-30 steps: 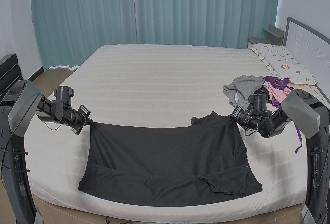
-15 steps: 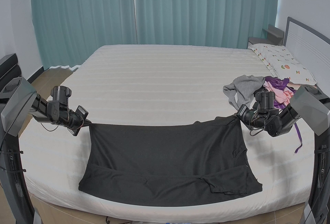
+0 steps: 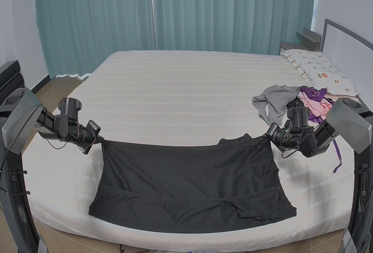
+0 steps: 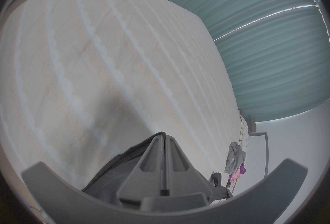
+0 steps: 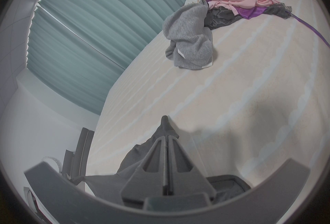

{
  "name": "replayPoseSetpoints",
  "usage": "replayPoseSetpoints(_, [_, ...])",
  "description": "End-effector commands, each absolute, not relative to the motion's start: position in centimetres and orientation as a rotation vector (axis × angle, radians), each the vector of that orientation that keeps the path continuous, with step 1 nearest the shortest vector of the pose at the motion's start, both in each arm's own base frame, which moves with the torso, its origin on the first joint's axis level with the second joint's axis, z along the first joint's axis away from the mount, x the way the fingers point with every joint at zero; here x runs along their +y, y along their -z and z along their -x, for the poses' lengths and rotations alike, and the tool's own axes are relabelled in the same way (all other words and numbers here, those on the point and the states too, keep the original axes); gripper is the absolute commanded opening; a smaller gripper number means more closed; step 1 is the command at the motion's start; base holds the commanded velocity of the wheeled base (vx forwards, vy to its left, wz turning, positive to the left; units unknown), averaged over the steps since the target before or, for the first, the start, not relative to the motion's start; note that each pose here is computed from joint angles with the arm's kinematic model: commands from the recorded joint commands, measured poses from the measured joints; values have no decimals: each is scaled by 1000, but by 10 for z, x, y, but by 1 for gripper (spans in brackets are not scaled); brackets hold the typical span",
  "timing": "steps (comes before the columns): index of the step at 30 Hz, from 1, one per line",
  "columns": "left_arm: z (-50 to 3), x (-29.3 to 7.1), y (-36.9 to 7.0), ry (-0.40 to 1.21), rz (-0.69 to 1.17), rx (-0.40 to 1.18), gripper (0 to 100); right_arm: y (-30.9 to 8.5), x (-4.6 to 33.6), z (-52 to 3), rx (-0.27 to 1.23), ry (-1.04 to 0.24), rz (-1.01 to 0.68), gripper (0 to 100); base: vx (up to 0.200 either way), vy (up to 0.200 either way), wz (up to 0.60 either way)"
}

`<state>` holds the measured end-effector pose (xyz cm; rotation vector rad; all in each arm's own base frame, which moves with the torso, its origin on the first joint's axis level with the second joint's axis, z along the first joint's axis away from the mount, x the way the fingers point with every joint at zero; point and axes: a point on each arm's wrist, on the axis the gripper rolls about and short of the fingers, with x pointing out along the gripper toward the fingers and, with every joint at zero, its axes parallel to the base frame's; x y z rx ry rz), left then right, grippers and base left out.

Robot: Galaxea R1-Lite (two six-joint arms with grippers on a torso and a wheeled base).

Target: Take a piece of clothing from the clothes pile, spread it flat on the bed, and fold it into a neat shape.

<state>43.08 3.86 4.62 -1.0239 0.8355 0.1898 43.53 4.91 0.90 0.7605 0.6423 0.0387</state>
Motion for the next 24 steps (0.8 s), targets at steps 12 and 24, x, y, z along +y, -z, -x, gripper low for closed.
replayPoseSetpoints(12, [-407, 36, -48, -206, 1014, 878, 0, -26, 47, -399, 690, -64, -771, 0, 0, 0, 0])
replayPoseSetpoints(24, [-371, 34, -55, -208, 1034, 933, 0, -24, 35, -352, 707, -85, -794, 0, 0, 0, 0])
